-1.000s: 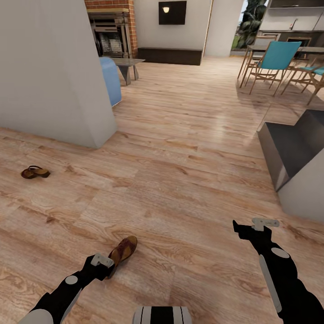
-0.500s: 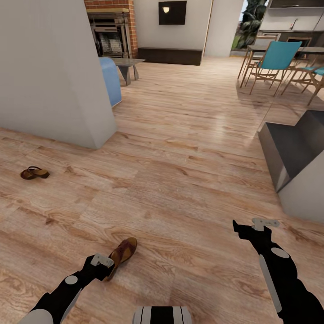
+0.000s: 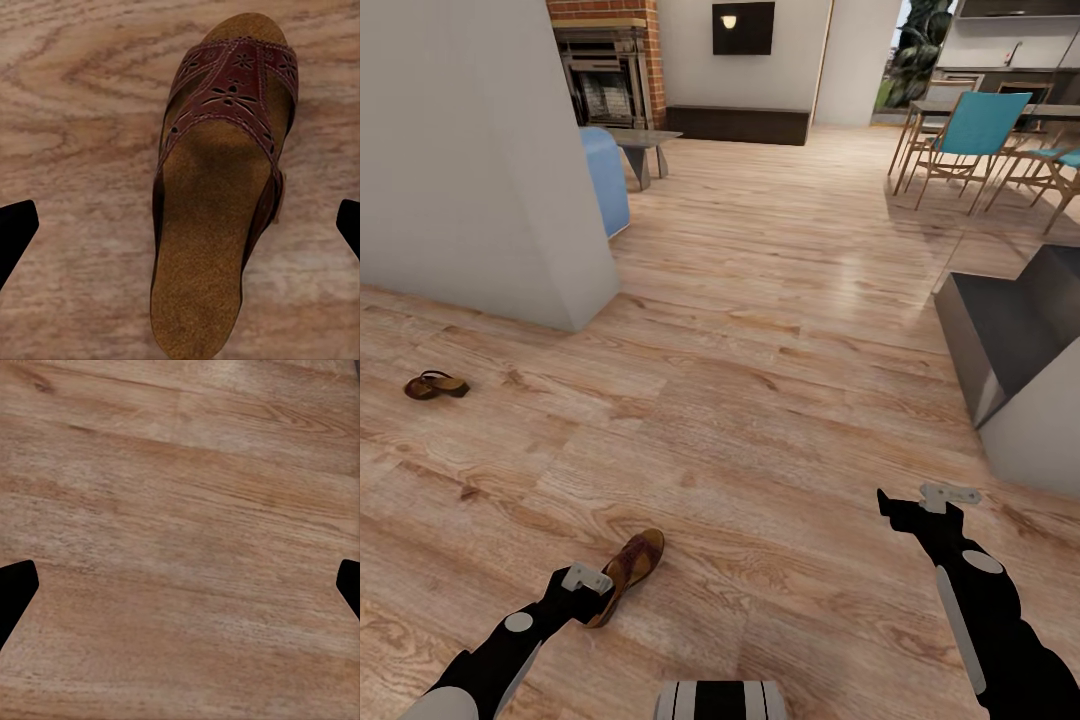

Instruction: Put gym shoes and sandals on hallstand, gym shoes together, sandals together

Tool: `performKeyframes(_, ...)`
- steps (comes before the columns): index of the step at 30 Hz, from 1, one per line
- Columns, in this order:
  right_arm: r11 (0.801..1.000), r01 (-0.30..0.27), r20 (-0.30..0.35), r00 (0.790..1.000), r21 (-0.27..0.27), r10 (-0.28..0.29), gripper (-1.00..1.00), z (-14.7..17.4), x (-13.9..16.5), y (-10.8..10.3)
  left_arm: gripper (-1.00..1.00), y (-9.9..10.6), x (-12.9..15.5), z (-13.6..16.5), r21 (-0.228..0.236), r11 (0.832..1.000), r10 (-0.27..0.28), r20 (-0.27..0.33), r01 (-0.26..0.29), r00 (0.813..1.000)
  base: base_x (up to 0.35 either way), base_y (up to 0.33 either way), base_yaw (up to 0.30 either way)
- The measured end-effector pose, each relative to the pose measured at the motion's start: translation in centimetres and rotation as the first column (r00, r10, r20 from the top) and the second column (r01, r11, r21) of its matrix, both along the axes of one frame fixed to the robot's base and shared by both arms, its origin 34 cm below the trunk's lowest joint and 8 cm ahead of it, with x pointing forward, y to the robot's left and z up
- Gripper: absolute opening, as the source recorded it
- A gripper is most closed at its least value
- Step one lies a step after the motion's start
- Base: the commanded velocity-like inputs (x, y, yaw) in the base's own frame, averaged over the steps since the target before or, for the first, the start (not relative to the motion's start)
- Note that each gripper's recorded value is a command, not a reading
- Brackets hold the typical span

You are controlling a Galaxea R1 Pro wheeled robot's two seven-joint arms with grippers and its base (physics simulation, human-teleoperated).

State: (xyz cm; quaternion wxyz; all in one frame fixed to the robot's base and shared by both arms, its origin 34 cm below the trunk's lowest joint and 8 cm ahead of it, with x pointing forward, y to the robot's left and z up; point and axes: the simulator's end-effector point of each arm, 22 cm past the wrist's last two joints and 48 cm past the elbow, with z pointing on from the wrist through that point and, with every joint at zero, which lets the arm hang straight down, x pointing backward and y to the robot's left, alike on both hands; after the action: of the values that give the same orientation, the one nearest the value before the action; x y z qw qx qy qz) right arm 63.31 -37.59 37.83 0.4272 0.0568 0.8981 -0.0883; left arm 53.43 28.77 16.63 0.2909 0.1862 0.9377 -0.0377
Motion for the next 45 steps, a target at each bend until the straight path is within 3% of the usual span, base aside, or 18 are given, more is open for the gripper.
performKeyframes(8,1.000,-0.001,0.000,1.000,0.000,0.001,1.00,0.0,0.0,0.1,1.00,0.0,0.0,0.0,0.001,1.000,-0.002,-0.001,0.002,1.000,0.000,0.000,0.000)
performKeyframes(35,1.000,0.000,-0.112,0.994,0.000,0.000,1.00,-6.3,-1.7,0.0,1.00,0.5,-4.1,-5.0,0.008,1.000,-0.005,-0.112,0.006,0.994,0.000,0.000,0.000)
performKeyframes(39,1.000,0.000,-0.116,0.993,0.000,0.000,1.00,-6.5,-1.8,0.0,1.00,0.0,-4.2,-5.3,0.023,0.998,-0.059,-0.121,0.062,0.991,0.000,0.000,0.000)
performKeyframes(45,1.000,0.000,-0.117,0.993,-0.002,-0.001,1.00,-6.6,-1.8,0.0,1.00,-0.5,-4.2,-5.4,0.031,0.994,-0.098,-0.125,0.102,0.987,0.000,0.000,0.000)
